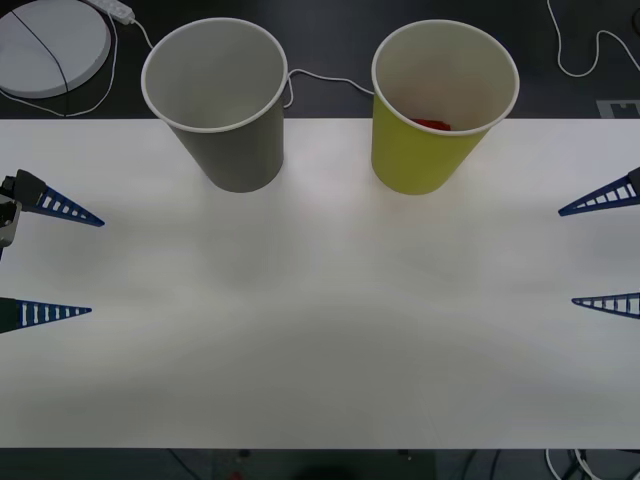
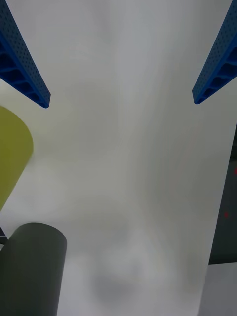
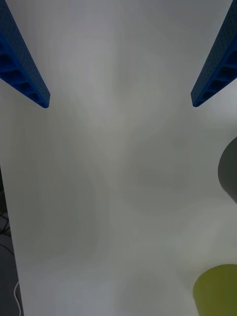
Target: Put the can into the green bin and the plastic bottle into the gray bin
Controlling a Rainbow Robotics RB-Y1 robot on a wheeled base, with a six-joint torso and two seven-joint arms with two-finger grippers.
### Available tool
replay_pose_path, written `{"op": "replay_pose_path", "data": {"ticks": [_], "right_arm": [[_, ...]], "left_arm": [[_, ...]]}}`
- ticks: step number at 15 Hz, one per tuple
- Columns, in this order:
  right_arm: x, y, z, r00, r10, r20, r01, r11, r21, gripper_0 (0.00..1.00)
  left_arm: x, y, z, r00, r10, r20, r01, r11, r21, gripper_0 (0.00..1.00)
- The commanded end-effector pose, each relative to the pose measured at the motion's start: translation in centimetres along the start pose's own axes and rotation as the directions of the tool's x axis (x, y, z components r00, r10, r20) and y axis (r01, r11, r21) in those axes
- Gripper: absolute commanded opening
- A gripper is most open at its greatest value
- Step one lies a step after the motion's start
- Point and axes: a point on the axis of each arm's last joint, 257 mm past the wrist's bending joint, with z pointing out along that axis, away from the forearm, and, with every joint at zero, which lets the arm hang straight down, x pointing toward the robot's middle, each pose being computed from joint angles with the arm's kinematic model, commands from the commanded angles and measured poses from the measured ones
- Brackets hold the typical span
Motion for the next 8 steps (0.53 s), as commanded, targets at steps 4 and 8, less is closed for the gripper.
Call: {"op": "replay_pose_path", "data": {"ticks": [4,8], "right_arm": [[-0.03,0.11,0.31,1.000,-0.019,0.011,0.019,0.9998,0.002,1.00],[-0.03,0.11,0.31,1.000,-0.019,0.011,0.019,0.9998,0.002,1.00]], "left_arm": [[0.00,0.00,0.00,1.0000,0.000,0.000,0.000,1.0000,0.000,1.00],[0.00,0.00,0.00,1.0000,0.000,0.000,0.000,1.0000,0.000,1.00]]}}
